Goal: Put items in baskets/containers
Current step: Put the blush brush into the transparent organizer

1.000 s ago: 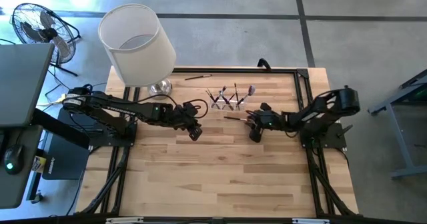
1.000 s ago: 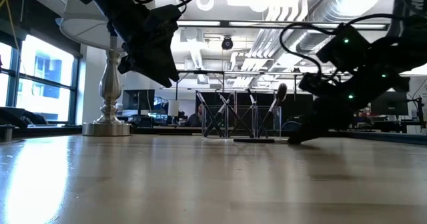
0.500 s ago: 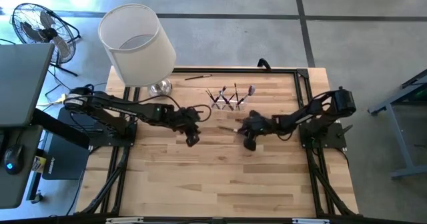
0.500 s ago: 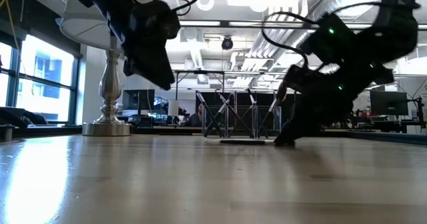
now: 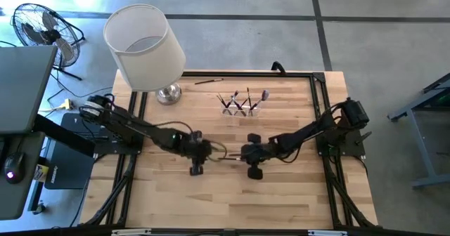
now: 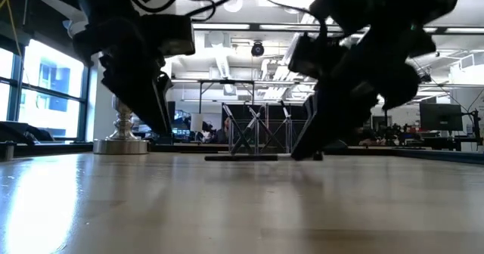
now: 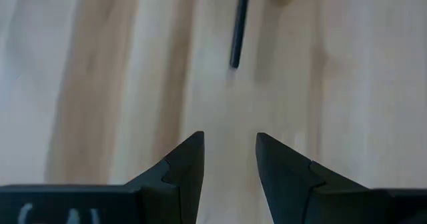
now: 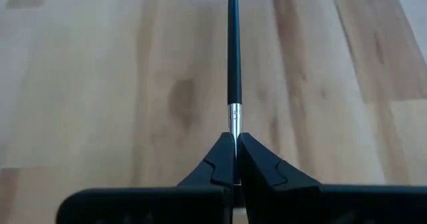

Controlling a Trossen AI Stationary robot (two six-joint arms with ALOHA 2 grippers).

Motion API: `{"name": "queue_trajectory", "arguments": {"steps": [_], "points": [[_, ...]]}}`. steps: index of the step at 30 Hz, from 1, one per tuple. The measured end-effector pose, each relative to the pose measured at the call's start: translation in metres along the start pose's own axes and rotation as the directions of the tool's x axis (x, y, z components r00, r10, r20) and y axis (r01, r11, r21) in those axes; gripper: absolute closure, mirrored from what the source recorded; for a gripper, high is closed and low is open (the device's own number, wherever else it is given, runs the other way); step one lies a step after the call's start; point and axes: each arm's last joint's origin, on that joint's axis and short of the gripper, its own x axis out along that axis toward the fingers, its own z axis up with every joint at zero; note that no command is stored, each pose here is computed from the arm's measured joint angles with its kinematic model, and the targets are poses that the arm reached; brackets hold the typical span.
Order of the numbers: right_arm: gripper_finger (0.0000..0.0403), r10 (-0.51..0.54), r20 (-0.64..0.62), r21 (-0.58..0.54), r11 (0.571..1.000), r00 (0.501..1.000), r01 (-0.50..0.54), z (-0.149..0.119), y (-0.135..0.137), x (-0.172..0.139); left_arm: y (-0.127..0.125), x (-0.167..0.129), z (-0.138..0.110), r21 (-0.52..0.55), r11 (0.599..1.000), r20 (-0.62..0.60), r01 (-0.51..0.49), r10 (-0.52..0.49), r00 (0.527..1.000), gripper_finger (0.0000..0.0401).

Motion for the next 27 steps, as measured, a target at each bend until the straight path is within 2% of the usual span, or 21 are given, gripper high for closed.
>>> {"name": "queue_trajectory", "arguments": {"steps": [3, 6, 10, 15, 17, 19, 22, 24, 27], "points": [[0.0401, -0.004, -0.011, -0.021, 1.0, 1.0, 0.003, 0.008, 0.011, -0.003, -0.016, 0.003, 0.001, 0.056, 0.998, 0.069, 0.009, -0.013, 0.998, 0.0268], [0.0401, -0.005, -0.027, -0.035, 0.999, 1.0, 0.004, 0.016, 0.02, -0.007, -0.026, 0.004, 0.004, 0.063, 0.998, 0.131, 0.028, -0.036, 0.991, 0.0268], [0.0402, -0.03, -0.081, -0.056, 0.998, 0.996, 0.025, 0.022, 0.025, -0.011, -0.03, 0.003, 0.009, 0.04, 0.999, 0.203, 0.033, -0.04, 0.978, 0.0268], [0.0402, -0.035, -0.105, -0.075, 0.997, 0.994, 0.027, 0.032, 0.028, -0.015, -0.031, -0.005, 0.022, 0.043, 0.999, 0.225, -0.014, 0.004, 0.974, 0.0268], [0.0402, -0.036, -0.102, -0.088, 0.996, 0.994, 0.027, 0.04, 0.029, -0.018, -0.032, -0.007, 0.028, 0.055, 0.998, 0.215, -0.032, 0.019, 0.976, 0.0268], [0.0403, -0.041, -0.105, -0.1, 0.994, 0.994, 0.03, 0.048, 0.029, -0.021, -0.03, 0.004, 0.038, 0.045, 0.998, 0.198, -0.044, 0.034, 0.98, 0.0268], [0.0403, -0.055, -0.12, -0.132, 0.99, 0.991, 0.039, 0.058, 0.028, -0.026, -0.024, 0.01, 0.041, 0.049, 0.995, 0.108, -0.081, 0.075, 0.991, 0.0268], [0.0403, -0.063, -0.119, -0.153, 0.987, 0.991, 0.044, 0.063, 0.027, -0.028, -0.025, 0.011, 0.057, 0.031, 0.997, 0.132, -0.073, 0.068, 0.989, 0.0268], [0.0403, -0.064, -0.102, -0.184, 0.982, 0.993, 0.045, 0.07, 0.025, -0.03, -0.021, 0.016, 0.057, 0.048, 0.994, 0.008, -0.1, 0.1, 0.995, 0.0268]]}}
